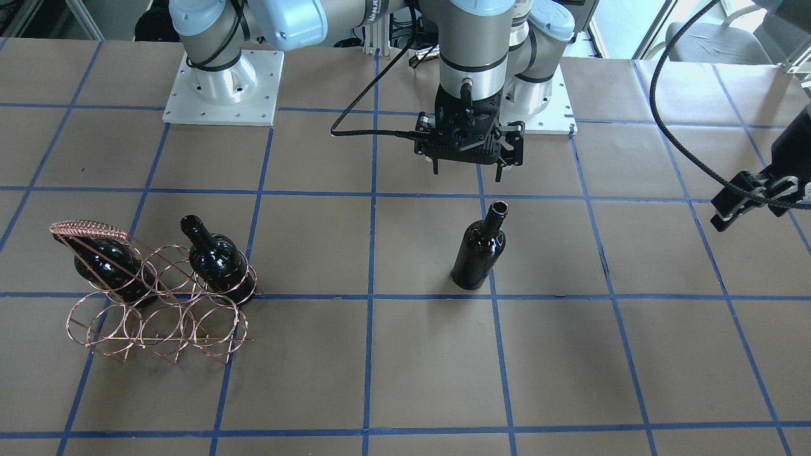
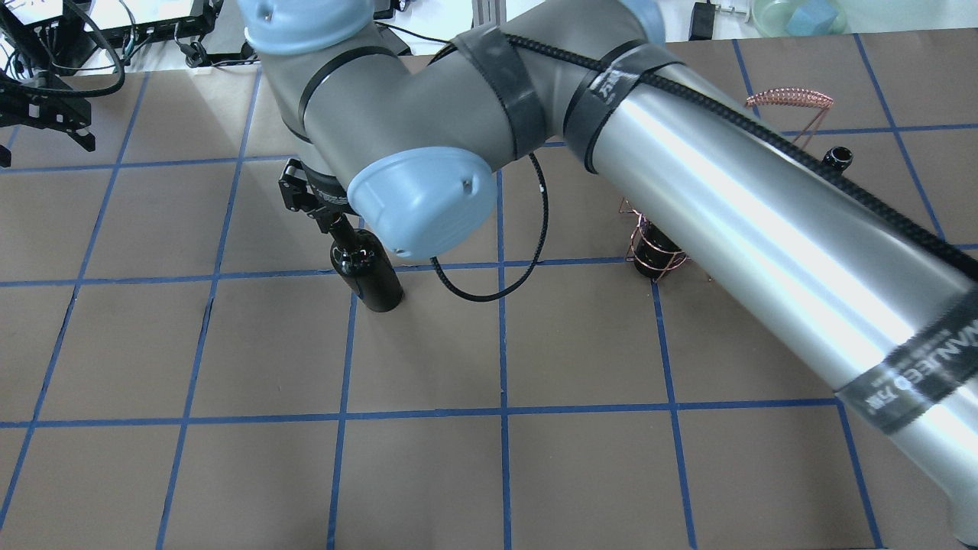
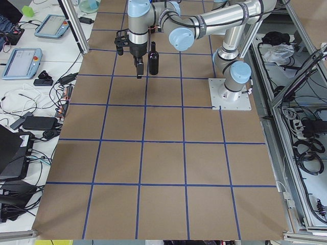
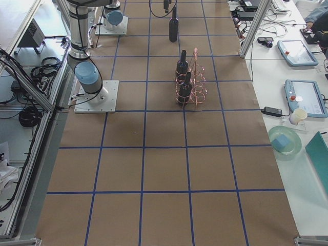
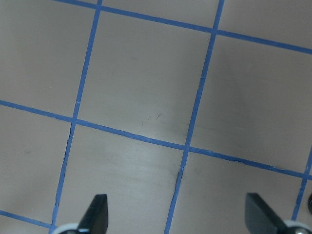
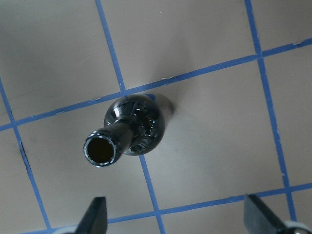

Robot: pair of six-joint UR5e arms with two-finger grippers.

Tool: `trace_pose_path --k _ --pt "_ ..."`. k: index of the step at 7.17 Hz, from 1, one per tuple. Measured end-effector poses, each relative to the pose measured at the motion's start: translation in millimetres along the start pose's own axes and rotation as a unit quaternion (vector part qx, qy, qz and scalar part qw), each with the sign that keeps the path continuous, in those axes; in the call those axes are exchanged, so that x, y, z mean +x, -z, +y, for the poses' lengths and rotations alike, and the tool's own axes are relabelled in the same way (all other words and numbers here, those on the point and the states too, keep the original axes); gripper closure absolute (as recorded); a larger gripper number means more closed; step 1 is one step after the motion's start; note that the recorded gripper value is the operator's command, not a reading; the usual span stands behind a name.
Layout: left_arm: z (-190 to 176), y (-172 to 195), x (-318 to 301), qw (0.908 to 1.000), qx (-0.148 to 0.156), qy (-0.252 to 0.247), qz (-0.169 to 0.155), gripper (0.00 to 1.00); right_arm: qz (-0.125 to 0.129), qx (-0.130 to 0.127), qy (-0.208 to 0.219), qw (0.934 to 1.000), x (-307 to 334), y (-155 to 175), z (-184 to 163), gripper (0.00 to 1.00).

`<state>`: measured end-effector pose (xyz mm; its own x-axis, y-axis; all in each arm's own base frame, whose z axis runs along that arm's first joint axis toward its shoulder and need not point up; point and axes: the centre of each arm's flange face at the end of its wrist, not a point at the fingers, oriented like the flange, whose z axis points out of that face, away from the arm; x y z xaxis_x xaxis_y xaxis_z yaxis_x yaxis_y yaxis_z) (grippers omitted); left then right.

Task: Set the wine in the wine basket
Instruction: 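Reach the right gripper across to the bottle while the left arm withdraws, then lower the right gripper and close it on the bottle neck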

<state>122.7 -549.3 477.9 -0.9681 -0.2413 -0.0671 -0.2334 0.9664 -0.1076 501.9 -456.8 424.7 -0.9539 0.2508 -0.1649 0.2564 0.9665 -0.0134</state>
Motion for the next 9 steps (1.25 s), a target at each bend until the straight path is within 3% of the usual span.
trace_pose_path --k 3,6,9 --pt "-2.8 -9.7 -6.4 1.0 -0.008 -0.004 0.001 0.0 -0.024 0.017 -0.004 0.9996 -32.0 -31.5 5.0 0.0" --pt "-3.7 -14.2 -6.2 0.9998 -0.012 -0.014 0.006 0.0 -0.023 0.026 0.055 0.9979 -36.0 -42.1 2.6 0.0" --pt "-4.0 -17.9 -6.0 0.9998 -0.015 -0.015 0.007 0.0 -0.014 0.059 0.083 0.9947 -33.6 -40.0 -4.1 0.0"
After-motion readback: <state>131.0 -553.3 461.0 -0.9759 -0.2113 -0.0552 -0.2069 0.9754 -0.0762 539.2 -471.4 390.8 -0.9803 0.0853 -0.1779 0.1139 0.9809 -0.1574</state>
